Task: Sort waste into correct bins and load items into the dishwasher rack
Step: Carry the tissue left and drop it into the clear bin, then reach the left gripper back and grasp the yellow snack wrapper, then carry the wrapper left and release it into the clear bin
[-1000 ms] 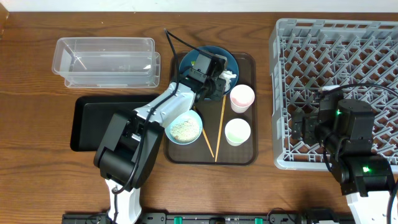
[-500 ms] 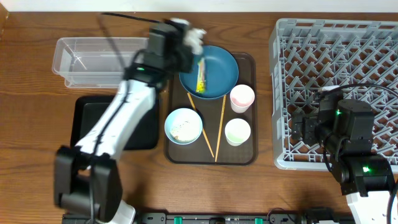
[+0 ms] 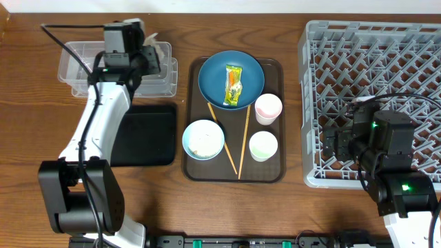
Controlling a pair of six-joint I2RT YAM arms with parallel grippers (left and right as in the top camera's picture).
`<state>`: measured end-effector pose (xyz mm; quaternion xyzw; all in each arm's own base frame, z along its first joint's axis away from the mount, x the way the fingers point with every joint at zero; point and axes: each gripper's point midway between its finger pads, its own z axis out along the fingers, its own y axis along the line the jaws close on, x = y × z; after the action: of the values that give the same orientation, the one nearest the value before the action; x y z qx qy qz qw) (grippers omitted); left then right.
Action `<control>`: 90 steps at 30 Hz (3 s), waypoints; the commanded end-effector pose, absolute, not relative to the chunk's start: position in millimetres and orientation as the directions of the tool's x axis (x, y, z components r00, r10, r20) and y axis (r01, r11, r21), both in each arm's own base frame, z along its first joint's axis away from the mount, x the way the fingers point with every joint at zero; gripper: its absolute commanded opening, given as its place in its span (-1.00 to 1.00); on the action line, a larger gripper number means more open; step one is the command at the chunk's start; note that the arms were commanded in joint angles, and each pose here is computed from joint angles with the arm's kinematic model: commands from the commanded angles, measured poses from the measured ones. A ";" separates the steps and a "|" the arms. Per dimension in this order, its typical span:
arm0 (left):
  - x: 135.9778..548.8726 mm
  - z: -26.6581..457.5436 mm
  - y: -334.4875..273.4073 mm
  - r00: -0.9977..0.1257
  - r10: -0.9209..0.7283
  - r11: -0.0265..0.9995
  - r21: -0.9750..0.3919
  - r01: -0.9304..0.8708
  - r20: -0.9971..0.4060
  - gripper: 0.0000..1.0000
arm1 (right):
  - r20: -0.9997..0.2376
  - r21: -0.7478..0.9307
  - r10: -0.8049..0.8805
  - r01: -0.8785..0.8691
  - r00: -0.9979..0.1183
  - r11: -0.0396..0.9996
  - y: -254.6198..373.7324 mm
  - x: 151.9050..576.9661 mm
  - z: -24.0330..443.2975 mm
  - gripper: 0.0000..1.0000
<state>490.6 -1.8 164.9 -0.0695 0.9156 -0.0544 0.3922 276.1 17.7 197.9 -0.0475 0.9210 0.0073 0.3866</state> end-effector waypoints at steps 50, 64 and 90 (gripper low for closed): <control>457.3 19.2 -216.8 -0.828 0.189 0.918 -0.206 0.340 -0.528 0.28 | -0.723 -0.018 -0.066 -0.077 -0.688 0.997 13.5 276.5 206.3 0.99; 463.1 33.1 -218.4 -0.807 0.179 0.915 -0.206 0.347 -0.562 -0.88 | -0.723 -0.017 -0.066 -0.077 -0.688 0.997 13.6 276.5 206.3 0.98; 498.9 174.1 -17.2 -0.654 -0.126 0.991 -0.127 -0.047 -0.746 -0.88 | -0.721 -0.017 -0.066 -0.077 -0.690 0.997 13.6 276.1 205.8 0.98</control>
<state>495.9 -36.6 172.7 -0.0304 0.9095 -0.0614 0.4100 274.2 17.6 195.9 -0.0476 0.9231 0.0073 0.3815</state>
